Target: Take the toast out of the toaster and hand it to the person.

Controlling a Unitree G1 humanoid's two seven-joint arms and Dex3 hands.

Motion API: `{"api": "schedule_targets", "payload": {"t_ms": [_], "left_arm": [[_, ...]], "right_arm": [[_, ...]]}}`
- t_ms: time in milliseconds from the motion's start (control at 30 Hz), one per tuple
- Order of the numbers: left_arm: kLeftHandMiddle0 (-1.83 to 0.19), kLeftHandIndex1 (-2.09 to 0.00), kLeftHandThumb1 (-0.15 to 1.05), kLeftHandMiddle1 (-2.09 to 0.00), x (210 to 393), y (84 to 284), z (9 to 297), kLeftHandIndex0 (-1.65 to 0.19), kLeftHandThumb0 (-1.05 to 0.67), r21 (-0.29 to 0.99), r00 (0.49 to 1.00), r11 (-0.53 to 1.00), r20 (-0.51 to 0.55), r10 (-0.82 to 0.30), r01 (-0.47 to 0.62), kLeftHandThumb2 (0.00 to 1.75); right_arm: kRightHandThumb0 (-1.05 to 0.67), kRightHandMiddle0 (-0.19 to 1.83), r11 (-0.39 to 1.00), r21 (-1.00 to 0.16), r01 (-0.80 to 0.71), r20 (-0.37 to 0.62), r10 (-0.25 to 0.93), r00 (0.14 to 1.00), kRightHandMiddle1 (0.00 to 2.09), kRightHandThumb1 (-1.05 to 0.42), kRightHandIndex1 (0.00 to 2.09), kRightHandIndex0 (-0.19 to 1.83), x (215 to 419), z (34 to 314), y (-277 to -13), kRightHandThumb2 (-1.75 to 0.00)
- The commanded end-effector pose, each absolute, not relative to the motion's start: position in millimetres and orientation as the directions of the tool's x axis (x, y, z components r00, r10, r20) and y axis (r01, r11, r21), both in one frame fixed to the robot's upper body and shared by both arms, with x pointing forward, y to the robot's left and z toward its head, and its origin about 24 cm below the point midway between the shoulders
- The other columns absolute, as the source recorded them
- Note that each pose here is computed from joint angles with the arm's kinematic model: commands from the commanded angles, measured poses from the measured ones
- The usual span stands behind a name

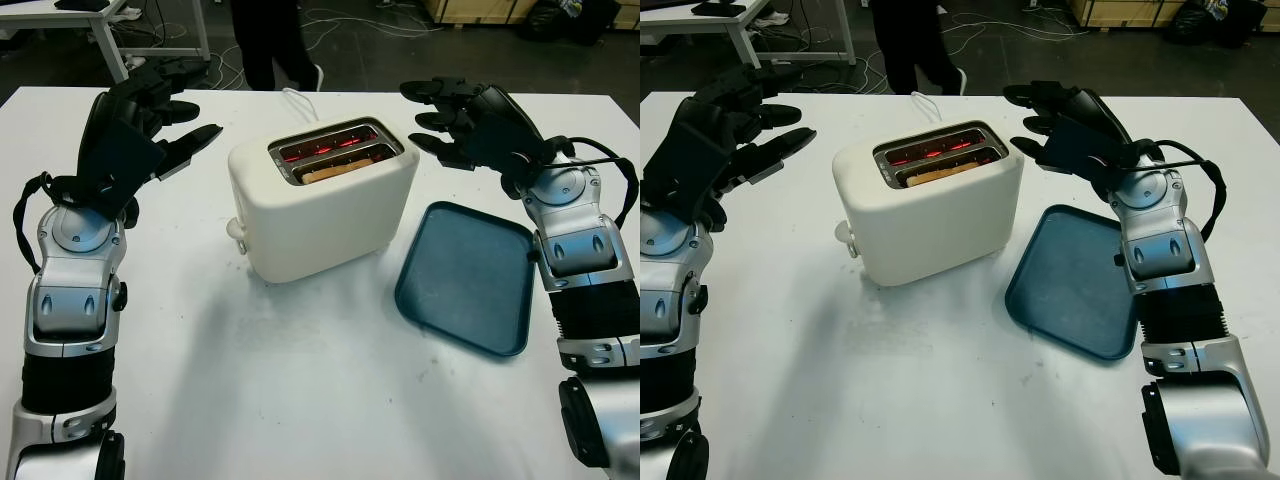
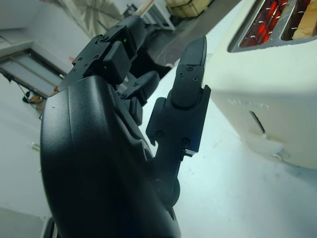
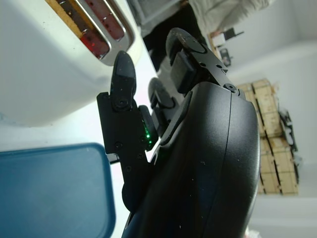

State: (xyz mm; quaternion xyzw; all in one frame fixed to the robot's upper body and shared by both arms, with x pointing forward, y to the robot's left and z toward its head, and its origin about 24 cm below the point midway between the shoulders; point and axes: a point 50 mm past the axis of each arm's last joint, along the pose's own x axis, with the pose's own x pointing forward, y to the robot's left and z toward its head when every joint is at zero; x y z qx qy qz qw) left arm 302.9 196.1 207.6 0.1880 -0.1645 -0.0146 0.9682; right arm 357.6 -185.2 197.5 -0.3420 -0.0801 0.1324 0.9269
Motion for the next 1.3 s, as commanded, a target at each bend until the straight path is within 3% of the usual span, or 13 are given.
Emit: {"api": "schedule_targets", "payload": {"t_ms": [0,1133,1267], "left_arm": [[-0.23,-0.34,0.92,-0.88,302.6,195.5,209.0,-0.44,-0.37,0.367,0.945,0.93,0.316,-0.087,-0.037,0.02],[-0.23,-0.37,0.92,-0.87,301.1,196.5,208.0,-0.43,-0.35,0.355,0.944,0.934,0.318,-0.083,-0.038,0.03],[-0.23,-0.37,0.92,-0.87,301.2,196.3,207.7,-0.43,-0.35,0.357,0.943,0.933,0.322,-0.087,-0.036,0.03]], "right_arm": [[-0.32,0.48,0.724,-0.661,-0.196,0.057,0.309,0.949,0.0,-0.92,0.0,0.53,357.0,195.2,-184.5,-0.36],[-0.28,0.48,0.734,-0.65,-0.197,0.054,0.303,0.951,0.0,-0.92,0.01,0.53,356.2,195.1,-184.2,-0.37],[-0.26,0.53,0.762,-0.63,-0.148,0.133,0.294,0.947,0.02,-0.92,0.04,0.6,357.2,198.2,-184.1,-0.25]]}}
